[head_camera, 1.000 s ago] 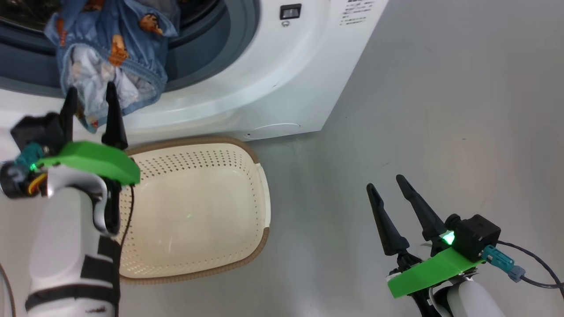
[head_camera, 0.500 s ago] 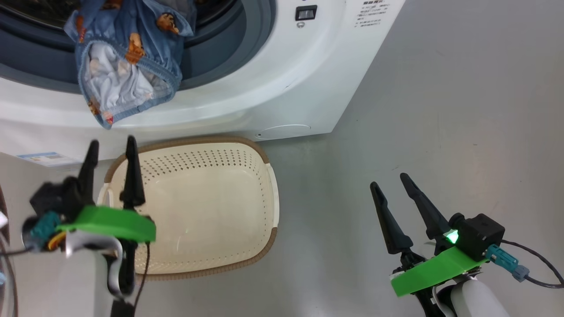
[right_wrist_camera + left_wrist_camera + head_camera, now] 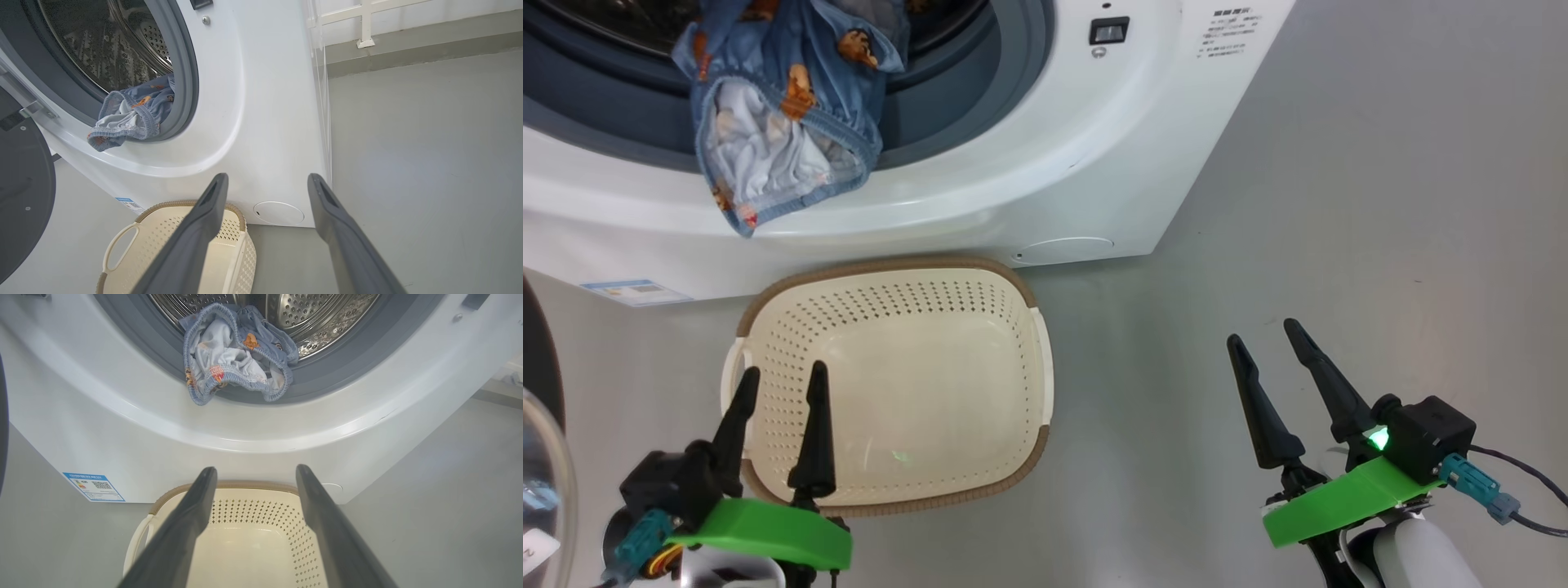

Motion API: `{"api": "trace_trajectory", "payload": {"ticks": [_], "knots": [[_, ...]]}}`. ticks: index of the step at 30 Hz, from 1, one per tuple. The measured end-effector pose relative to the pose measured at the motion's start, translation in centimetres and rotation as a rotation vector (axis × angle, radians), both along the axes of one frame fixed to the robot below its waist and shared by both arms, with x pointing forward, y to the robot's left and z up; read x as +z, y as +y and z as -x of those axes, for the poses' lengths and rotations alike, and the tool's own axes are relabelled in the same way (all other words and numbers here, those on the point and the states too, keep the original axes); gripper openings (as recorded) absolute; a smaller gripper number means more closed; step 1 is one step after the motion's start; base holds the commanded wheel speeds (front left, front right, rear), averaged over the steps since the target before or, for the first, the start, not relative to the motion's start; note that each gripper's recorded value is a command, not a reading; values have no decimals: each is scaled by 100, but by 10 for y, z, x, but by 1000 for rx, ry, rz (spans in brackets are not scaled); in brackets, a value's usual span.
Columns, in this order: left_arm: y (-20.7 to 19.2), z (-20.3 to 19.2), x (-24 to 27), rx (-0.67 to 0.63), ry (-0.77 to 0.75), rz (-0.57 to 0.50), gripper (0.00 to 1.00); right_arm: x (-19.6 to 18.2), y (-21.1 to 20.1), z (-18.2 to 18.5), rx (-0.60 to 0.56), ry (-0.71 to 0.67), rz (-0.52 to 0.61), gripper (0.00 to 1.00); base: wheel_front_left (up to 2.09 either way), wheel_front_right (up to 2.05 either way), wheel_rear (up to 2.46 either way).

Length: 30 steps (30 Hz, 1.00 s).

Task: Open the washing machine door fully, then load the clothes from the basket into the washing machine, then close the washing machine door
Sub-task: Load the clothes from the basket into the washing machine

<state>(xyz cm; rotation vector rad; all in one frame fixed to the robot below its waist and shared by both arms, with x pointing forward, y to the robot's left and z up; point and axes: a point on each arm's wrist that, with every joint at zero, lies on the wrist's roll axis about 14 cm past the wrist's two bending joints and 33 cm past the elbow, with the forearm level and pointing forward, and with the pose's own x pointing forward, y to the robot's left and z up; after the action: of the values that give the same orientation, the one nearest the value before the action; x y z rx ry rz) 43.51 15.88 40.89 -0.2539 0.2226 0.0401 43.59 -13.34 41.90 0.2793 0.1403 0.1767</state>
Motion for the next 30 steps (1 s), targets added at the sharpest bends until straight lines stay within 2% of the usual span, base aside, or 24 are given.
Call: {"api": "trace_trajectory", "payload": {"ticks": [11, 21, 30], "knots": [[5, 10, 28, 9, -27, -21, 100, -2, 3, 4, 9, 10, -3, 100, 0, 0, 0], [6, 11, 23, 19, -1, -30, 100, -5, -1, 5, -1, 18, 1, 100, 0, 0, 0], [-1, -28, 33, -17, -46, -39, 100, -9, -3, 6, -9, 30, 4, 100, 0, 0, 0]]}}
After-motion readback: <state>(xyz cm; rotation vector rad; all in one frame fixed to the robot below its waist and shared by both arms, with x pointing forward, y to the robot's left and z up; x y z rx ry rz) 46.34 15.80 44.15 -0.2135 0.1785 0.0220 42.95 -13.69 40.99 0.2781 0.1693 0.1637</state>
